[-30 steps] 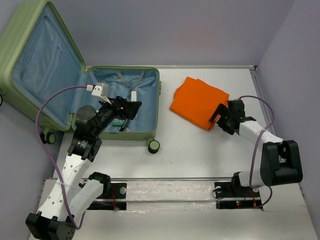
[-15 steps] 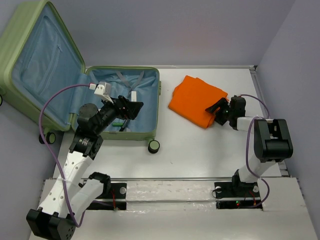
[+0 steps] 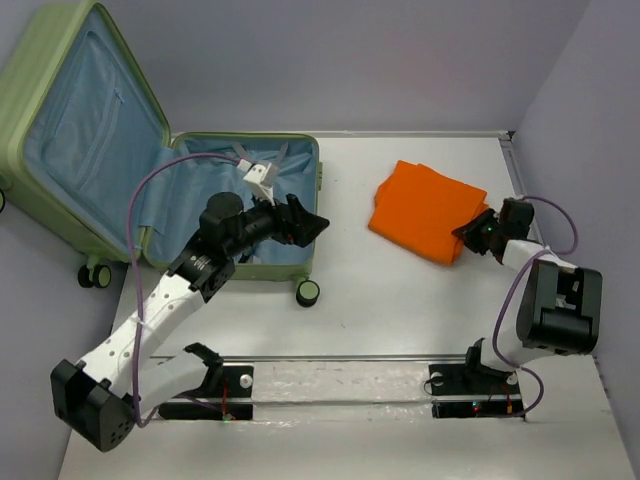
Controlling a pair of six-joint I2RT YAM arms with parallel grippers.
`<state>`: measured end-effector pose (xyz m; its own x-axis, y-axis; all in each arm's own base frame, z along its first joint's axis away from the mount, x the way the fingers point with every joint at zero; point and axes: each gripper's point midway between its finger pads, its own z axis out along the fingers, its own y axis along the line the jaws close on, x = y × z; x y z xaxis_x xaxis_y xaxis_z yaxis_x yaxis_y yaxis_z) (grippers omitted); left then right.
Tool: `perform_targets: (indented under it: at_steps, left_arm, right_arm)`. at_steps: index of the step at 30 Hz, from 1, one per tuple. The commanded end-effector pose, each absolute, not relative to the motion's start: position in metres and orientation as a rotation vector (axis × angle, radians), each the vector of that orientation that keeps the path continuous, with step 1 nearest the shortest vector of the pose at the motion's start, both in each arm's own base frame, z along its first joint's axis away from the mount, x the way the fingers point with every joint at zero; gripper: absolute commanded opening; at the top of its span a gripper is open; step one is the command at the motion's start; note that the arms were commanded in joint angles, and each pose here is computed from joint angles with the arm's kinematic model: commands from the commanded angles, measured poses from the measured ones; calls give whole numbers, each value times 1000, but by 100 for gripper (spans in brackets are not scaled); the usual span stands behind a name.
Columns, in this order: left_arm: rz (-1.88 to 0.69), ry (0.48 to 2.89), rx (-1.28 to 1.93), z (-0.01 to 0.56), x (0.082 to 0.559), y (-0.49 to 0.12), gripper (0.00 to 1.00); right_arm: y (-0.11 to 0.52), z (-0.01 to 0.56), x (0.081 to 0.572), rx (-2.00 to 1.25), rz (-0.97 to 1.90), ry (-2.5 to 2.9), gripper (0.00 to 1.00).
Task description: Pack the luggage
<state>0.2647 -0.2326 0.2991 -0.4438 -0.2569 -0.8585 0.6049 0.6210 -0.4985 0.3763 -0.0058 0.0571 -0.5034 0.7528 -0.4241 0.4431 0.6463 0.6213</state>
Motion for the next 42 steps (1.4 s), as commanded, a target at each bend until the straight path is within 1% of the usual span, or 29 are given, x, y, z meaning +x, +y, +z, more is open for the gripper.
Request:
perform_targets:
  at_steps: [1, 2, 4, 5, 6, 7, 9, 10, 11, 12, 13, 14, 16, 18, 21, 22, 23, 24, 26, 30, 33, 37, 42]
  left_arm:
    - [-993, 1869, 351, 289, 259, -285, 99]
    - [-1020, 1848, 405, 306, 248, -309, 99]
    - [-952, 1883, 441, 305, 253, -332, 99]
    - [-887, 1960, 466, 279, 264, -350, 99]
    - [-844, 1944, 452, 298, 275, -360, 99]
    - [-784, 2016, 474, 269, 290, -378, 99]
    - [-677, 2050, 460, 255, 315, -387, 99]
    - [-635, 2061, 459, 249, 338, -408, 99]
    - [-545, 2092, 480, 235, 350, -408, 99]
    - [-559, 2035, 470, 262, 366, -423, 99]
    - [-511, 2100, 499, 222, 381, -437, 99]
    - [-518, 2147, 521, 208, 388, -440, 99]
    - [-555, 2147, 514, 199, 412, -461, 99]
    - [-539, 2166, 491, 187, 431, -463, 99]
    - [-536, 2175, 463, 179, 445, -459, 99]
    - [-519, 2197, 436, 170, 454, -449, 99]
    - [-507, 2216, 420, 164, 458, -443, 99]
    - [-496, 2259, 404, 153, 462, -432, 99]
    - [-457, 2294, 390, 141, 465, -420, 99]
    - [-409, 2369, 423, 110, 457, -405, 99]
    - [-359, 2370, 440, 102, 459, -396, 99]
    - [-522, 2454, 515, 73, 449, -407, 99]
    - [-617, 2505, 576, 46, 433, -419, 99]
  right_arm:
    - [-46, 58, 351, 906, 402, 2193, 7]
    - [-45, 55, 347, 903, 400, 2207, 7]
    - [-45, 51, 344, 894, 395, 2216, 7]
    - [-44, 48, 343, 881, 392, 2231, 7]
    - [-43, 45, 341, 876, 393, 2240, 7]
    - [-43, 42, 340, 871, 389, 2250, 7]
    - [-42, 42, 341, 857, 399, 2253, 7]
    - [-40, 43, 341, 847, 410, 2252, 7]
    - [-36, 46, 343, 826, 446, 2248, 7]
    - [-33, 47, 343, 814, 465, 2247, 7]
    - [-29, 49, 343, 803, 491, 2244, 7]
    - [-20, 50, 340, 774, 554, 2247, 7]
    - [-8, 58, 341, 715, 615, 2225, 7]
    - [20, 64, 334, 613, 691, 2240, 7]
    - [60, 63, 317, 507, 752, 2295, 7]
    - [78, 66, 309, 455, 784, 2303, 7]
    - [82, 65, 304, 475, 802, 2302, 7]
    - [82, 60, 293, 482, 796, 2305, 7]
    - [71, 53, 288, 520, 704, 2326, 7]
    - [74, 63, 292, 505, 731, 2313, 7]
    - [72, 57, 289, 510, 708, 2337, 7]
    - [66, 52, 288, 545, 666, 2341, 7]
    - [61, 52, 294, 571, 635, 2333, 7]
